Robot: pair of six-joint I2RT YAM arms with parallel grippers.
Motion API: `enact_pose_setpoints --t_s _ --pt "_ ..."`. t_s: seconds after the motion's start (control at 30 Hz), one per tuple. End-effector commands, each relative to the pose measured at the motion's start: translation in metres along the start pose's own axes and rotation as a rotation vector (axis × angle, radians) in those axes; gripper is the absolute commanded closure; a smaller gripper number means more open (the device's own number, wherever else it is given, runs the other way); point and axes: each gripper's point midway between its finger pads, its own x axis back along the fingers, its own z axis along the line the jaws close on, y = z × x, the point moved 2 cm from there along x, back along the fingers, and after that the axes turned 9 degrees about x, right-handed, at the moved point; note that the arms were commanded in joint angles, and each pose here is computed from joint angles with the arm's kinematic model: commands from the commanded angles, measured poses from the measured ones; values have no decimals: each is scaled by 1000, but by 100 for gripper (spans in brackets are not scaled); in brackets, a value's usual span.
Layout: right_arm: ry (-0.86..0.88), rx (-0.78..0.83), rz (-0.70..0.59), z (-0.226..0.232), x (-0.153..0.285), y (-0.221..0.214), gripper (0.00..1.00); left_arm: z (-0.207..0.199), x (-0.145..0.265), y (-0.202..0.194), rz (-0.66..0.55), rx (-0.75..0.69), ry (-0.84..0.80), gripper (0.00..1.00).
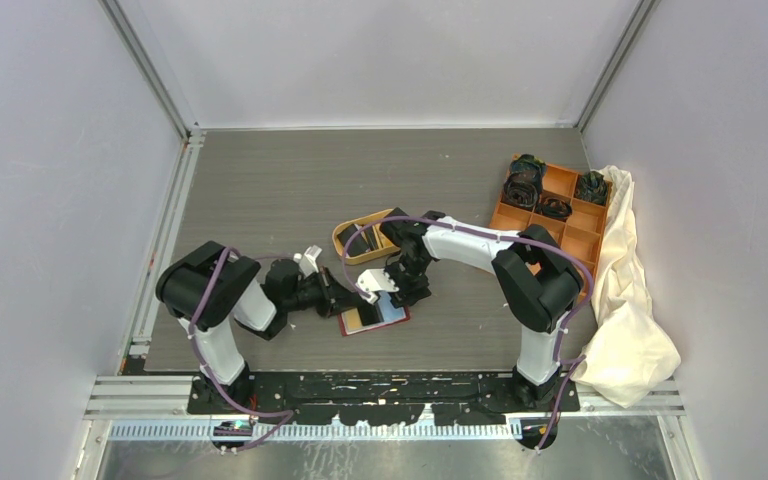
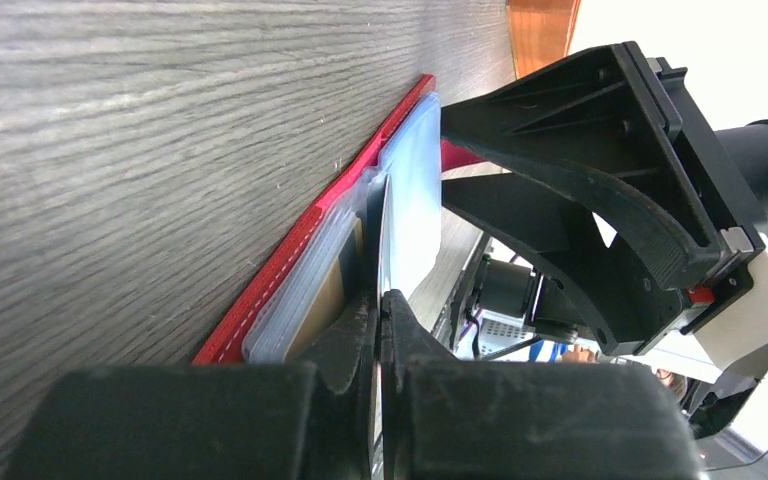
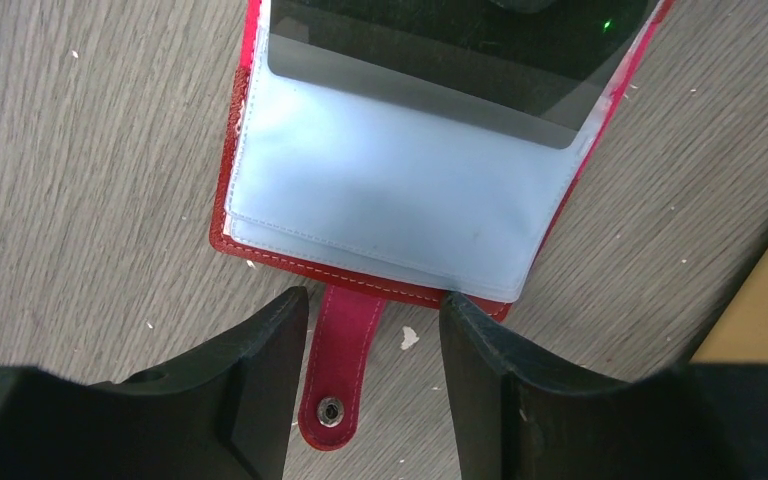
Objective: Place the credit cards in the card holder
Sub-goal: Insert the credit card into the card holder.
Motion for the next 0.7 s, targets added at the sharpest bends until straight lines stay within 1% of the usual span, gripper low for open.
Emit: enact_pose_setpoints --t_s 0.0,0.3,0.4,0.5,0.67 --pt "71 -11 -44 13 -12 11 44 7 -4 -2 8 9 33 100" --pt "55 -36 -43 9 -10 14 43 3 -12 6 -6 12 28 100" --pt "22 -70 -24 3 -2 14 38 5 -12 5 -5 12 34 100" --pt "-28 -87 -10 -3 11 16 31 9 -12 5 -3 14 46 98" --pt "-77 -90 14 -6 29 15 22 12 -12 4 1 18 50 96"
